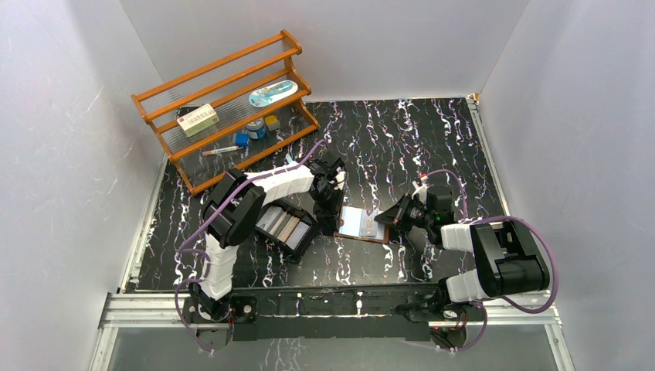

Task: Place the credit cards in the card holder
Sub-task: Insert the credit card into the card holder.

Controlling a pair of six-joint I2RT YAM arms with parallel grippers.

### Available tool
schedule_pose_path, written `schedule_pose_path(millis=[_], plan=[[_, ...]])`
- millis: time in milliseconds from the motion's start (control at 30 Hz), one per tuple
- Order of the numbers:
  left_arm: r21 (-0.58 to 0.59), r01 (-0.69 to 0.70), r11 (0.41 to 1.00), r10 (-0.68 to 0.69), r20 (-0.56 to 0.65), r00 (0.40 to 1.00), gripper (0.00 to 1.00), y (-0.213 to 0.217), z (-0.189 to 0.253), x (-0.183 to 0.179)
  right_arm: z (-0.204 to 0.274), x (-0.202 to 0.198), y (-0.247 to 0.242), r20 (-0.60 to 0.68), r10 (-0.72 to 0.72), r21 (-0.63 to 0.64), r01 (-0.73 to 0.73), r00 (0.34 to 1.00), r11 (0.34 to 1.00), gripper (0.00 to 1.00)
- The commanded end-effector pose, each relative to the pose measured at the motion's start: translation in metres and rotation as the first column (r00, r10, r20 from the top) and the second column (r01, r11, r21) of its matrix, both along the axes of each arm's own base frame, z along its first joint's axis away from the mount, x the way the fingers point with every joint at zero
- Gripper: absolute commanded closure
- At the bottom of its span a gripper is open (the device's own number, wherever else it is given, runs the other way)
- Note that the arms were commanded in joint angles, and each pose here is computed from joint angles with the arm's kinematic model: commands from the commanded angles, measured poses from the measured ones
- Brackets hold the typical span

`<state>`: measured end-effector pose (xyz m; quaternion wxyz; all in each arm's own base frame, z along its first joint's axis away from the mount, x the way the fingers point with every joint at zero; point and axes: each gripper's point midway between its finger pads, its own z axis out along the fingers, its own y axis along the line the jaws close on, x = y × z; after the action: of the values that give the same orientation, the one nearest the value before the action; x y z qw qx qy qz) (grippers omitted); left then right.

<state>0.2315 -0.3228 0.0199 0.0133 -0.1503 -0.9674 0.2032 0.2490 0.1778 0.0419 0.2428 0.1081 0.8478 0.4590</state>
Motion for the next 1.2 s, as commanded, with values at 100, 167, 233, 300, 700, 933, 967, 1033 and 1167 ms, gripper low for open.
schedule_pose_path(millis=[100, 167, 233, 300, 700, 933, 967, 1033, 1167], plan=[[0.055, 0.019, 0.998, -0.017, -0.027, 0.999, 0.82, 0.005, -0.016, -0.009, 0.009, 0.001, 0.006, 0.023, 0.036, 0.04, -0.037, 0.999, 0.999, 1.0], [0.054, 0.021, 0.998, -0.02, -0.028, 0.999, 0.82, 0.005, -0.016, -0.01, 0.013, 0.002, 0.005, 0.021, 0.041, 0.03, -0.041, 0.999, 0.999, 1.0], [0.055, 0.021, 0.998, -0.02, -0.026, 0.999, 0.82, 0.005, -0.016, -0.01, 0.015, 0.002, 0.001, 0.026, 0.034, -0.008, -0.034, 0.999, 0.999, 1.0], [0.055, 0.02, 0.998, -0.018, -0.027, 0.999, 0.82, 0.006, -0.016, -0.01, 0.022, 0.013, -0.004, 0.065, 0.02, -0.057, -0.016, 0.998, 0.998, 1.0], [0.052, 0.021, 0.998, -0.02, -0.025, 0.999, 0.82, 0.004, -0.013, -0.012, 0.02, 0.02, -0.004, 0.086, -0.052, -0.013, 0.053, 0.995, 0.999, 1.0], [0.053, 0.024, 0.998, -0.023, -0.028, 0.999, 0.82, 0.003, -0.014, -0.013, 0.014, 0.019, -0.006, 0.079, -0.074, -0.007, 0.075, 0.994, 0.997, 1.0], [0.053, 0.024, 0.998, -0.023, -0.028, 0.999, 0.82, 0.003, -0.014, -0.013, 0.014, 0.019, -0.006, 0.078, -0.078, -0.003, 0.078, 0.994, 0.997, 1.0], [0.053, 0.025, 0.998, -0.023, -0.028, 0.999, 0.82, 0.003, -0.014, -0.014, 0.014, 0.019, -0.005, 0.078, -0.08, 0.009, 0.079, 0.994, 0.997, 1.0], [0.055, 0.025, 0.998, -0.023, -0.029, 0.999, 0.82, 0.003, -0.014, -0.014, 0.015, 0.019, -0.003, 0.071, -0.078, 0.031, 0.076, 0.994, 0.997, 1.0]])
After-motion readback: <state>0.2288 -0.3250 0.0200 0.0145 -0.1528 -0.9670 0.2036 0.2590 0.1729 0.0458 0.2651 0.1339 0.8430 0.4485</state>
